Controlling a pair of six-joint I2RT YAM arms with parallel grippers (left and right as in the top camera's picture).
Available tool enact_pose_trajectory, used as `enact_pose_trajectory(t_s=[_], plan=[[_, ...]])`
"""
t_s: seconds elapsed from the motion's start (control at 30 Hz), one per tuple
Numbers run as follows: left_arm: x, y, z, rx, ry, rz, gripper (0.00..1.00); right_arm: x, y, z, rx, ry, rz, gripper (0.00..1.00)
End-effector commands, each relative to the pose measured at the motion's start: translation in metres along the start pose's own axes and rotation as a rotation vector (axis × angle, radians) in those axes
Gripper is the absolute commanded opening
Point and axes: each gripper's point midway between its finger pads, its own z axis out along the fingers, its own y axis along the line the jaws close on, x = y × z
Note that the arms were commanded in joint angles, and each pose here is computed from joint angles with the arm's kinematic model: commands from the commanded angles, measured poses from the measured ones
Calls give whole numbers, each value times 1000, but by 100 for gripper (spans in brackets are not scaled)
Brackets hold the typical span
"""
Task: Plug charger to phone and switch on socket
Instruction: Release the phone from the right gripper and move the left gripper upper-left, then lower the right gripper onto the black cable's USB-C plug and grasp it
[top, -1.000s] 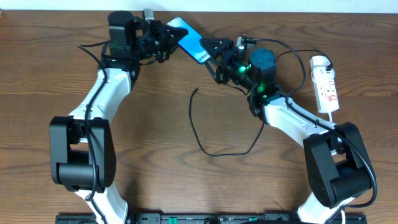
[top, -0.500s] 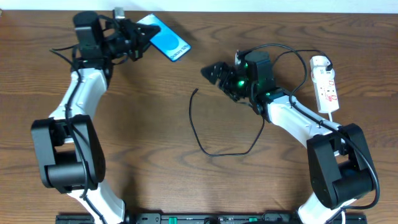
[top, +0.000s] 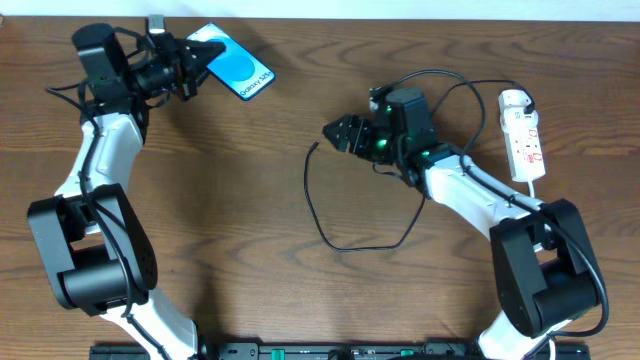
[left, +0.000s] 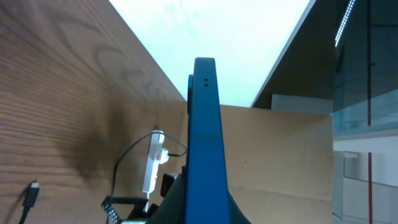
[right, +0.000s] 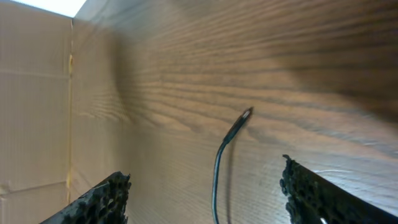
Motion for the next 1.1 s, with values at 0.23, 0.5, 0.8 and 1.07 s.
enact_pose_trajectory(t_s=[0.23,0.5,0.8,1.07], plan=[[7,-20,-4,30,31,60,7,-6,23,7,38,19,-51,73],[-5,-19,-18,31,-3,54,7,-3,25,30,49,112,-28,66],[-4,-19,-21,36,7,53,7,17,8,52,94,160,48,61],[-4,-19,-21,36,7,53,7,32,-10,66,147,188,117,57]])
